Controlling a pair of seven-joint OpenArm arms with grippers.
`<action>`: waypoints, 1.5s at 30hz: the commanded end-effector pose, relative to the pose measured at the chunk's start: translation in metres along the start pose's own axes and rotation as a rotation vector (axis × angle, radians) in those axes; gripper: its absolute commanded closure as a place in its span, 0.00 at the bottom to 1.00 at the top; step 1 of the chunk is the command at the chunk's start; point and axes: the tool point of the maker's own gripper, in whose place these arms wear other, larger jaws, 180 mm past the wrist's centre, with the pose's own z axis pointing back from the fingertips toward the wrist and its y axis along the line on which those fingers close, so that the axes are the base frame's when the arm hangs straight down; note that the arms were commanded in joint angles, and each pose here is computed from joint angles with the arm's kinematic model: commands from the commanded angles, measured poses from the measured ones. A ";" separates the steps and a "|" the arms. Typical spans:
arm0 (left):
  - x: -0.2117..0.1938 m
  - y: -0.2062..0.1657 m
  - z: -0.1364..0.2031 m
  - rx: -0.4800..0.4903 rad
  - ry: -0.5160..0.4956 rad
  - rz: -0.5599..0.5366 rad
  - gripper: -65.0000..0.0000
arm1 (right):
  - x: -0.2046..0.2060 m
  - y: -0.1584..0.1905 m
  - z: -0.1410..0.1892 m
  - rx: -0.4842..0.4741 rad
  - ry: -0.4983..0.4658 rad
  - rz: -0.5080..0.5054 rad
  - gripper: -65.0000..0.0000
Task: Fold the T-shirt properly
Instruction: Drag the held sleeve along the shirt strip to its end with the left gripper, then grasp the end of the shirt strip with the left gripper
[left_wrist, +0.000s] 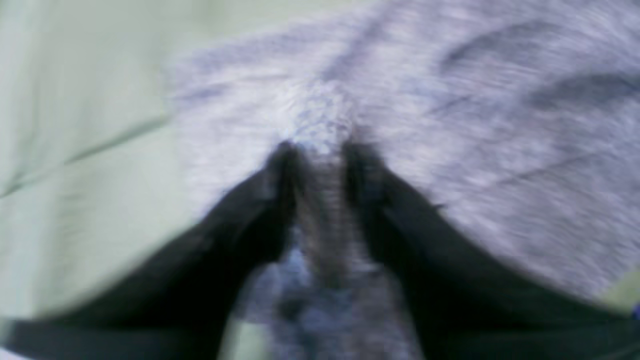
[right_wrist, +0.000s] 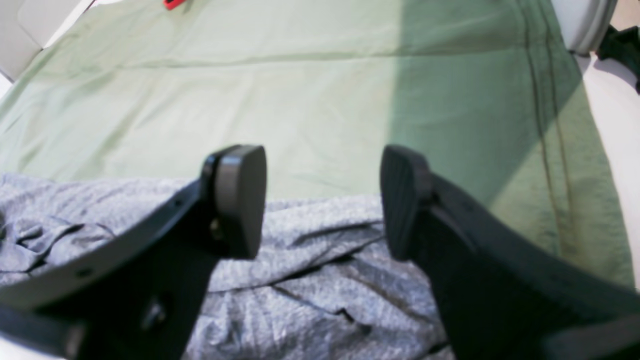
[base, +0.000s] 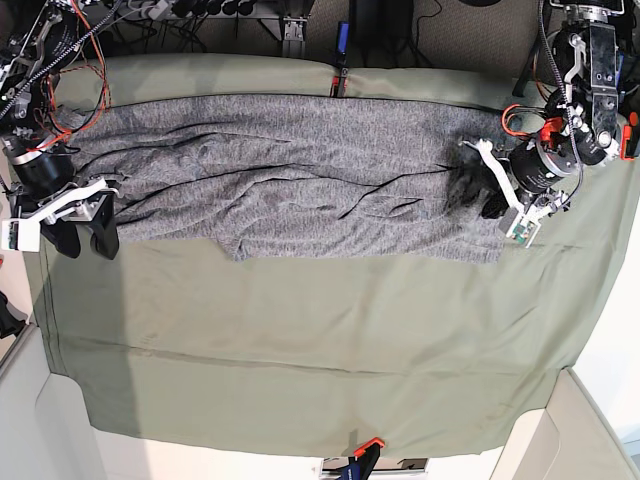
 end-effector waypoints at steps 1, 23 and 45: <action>0.015 0.003 0.004 0.005 -0.048 -0.015 0.40 | 0.018 0.003 0.002 0.015 -0.065 0.013 0.45; -0.023 0.081 0.022 0.021 -0.100 0.396 0.37 | 0.018 0.003 0.001 0.014 -0.067 0.015 0.45; -0.049 0.026 -0.018 -0.346 -0.056 0.723 0.37 | 0.018 0.003 0.001 0.016 -0.064 0.013 0.45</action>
